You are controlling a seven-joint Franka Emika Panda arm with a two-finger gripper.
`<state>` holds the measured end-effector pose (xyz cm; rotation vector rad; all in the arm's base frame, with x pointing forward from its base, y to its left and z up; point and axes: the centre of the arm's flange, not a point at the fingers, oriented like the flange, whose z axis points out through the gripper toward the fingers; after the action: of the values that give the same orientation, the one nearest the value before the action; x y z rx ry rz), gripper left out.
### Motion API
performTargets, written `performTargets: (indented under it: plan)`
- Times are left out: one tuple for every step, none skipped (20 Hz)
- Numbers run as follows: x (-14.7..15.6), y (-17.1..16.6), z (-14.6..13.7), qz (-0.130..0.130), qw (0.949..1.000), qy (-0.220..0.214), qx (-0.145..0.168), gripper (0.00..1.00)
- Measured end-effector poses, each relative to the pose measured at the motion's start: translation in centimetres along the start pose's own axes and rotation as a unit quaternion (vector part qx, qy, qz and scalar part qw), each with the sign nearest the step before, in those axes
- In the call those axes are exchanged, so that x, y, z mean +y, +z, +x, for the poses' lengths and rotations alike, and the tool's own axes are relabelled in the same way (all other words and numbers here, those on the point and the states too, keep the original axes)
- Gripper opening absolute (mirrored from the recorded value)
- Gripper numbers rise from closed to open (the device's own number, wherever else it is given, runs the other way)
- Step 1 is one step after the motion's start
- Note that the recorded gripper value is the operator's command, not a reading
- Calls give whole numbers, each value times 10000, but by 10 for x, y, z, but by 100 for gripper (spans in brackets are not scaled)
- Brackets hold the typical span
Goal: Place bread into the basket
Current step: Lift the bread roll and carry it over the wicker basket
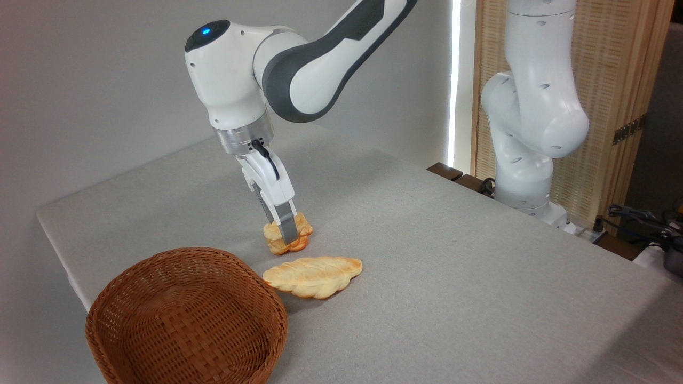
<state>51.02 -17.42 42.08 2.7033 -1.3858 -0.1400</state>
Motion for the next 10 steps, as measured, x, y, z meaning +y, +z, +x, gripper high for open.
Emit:
performTargets:
  plan:
    - [-1,-1,0,6,10000,-7,9,42]
    - [-2,-3,0,25,10000,-18,36,42]
    - [-5,-7,0,62,9999,-37,88,42]
    - [-9,-14,0,109,9998,-66,157,42]
    - [-15,-23,-2,158,9995,-115,229,43]
    - [-22,-32,-5,209,9991,-185,307,44]
    - [-30,-41,-9,260,9986,-261,385,44]
    - [-36,-49,-11,292,9980,-325,465,45]
    - [-42,-58,-14,299,9971,-403,574,46]
    - [-47,-66,-17,292,9959,-492,696,49]
